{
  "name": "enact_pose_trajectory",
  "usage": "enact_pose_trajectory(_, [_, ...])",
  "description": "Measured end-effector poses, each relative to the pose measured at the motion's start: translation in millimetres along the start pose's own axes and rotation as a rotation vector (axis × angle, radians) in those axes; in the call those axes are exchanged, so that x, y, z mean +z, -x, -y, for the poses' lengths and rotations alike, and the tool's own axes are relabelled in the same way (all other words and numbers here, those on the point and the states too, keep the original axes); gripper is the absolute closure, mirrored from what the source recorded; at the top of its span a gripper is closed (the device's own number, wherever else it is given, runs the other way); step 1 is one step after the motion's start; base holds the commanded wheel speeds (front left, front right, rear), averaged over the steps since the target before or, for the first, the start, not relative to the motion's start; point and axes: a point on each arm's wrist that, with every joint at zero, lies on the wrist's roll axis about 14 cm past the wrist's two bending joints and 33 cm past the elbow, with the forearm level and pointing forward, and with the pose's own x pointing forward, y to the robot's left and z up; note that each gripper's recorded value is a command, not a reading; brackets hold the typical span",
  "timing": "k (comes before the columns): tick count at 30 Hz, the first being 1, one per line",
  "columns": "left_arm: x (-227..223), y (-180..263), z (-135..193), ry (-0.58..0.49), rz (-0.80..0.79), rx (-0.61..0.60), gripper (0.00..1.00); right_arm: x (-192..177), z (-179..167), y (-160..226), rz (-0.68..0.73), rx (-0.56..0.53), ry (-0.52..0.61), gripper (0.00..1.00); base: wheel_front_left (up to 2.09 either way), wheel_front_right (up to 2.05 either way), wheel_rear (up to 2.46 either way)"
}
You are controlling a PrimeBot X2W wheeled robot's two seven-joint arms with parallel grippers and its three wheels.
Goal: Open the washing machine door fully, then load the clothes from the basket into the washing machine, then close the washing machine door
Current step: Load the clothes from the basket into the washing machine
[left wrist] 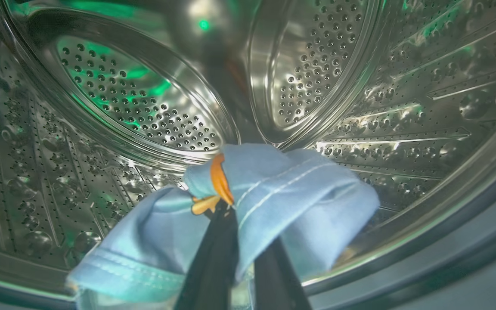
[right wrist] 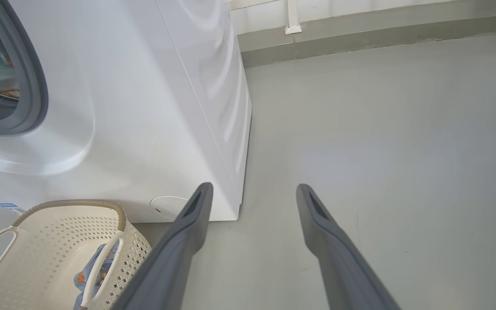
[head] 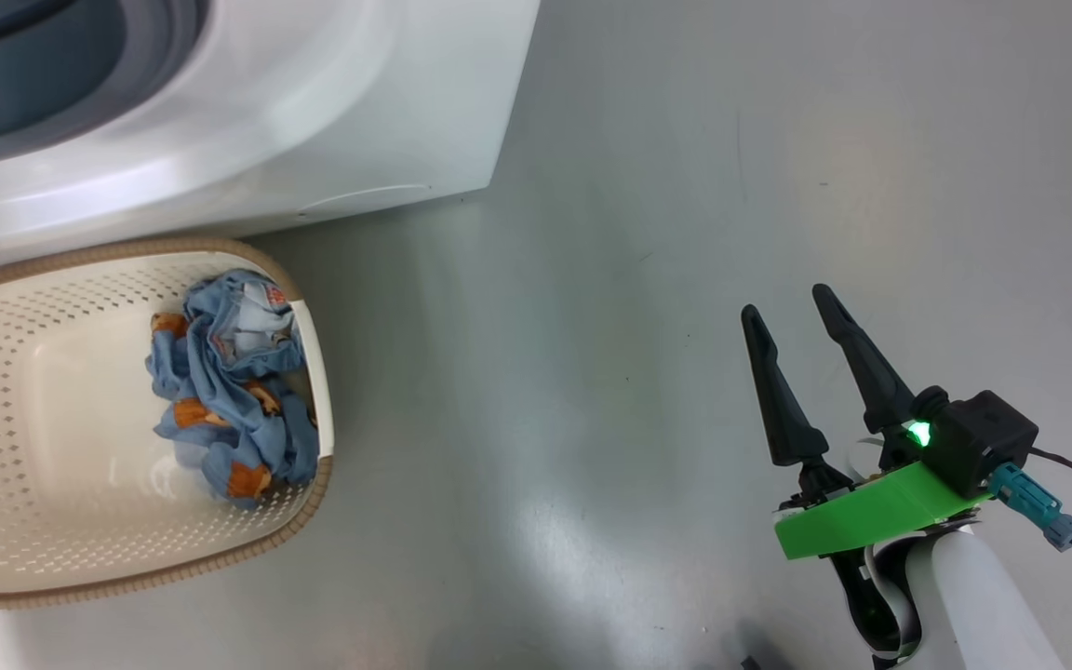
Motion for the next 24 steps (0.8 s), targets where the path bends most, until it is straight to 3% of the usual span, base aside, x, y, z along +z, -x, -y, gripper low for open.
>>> enact_pose_trajectory(12, [-17.1,-23.9,2.1,-0.032,-0.038,-0.02,1.0,-13.5,8.1,1.3,-0.035,-0.021,0.004,0.0,0.0,0.0,0.0])
enact_pose_trajectory(24, [-3.9,-47.9,19.1,-0.059,0.012,-0.069,1.0,-24.3,9.8,2.9,-0.064,-0.026,-0.003,0.0,0.0,0.0,0.0])
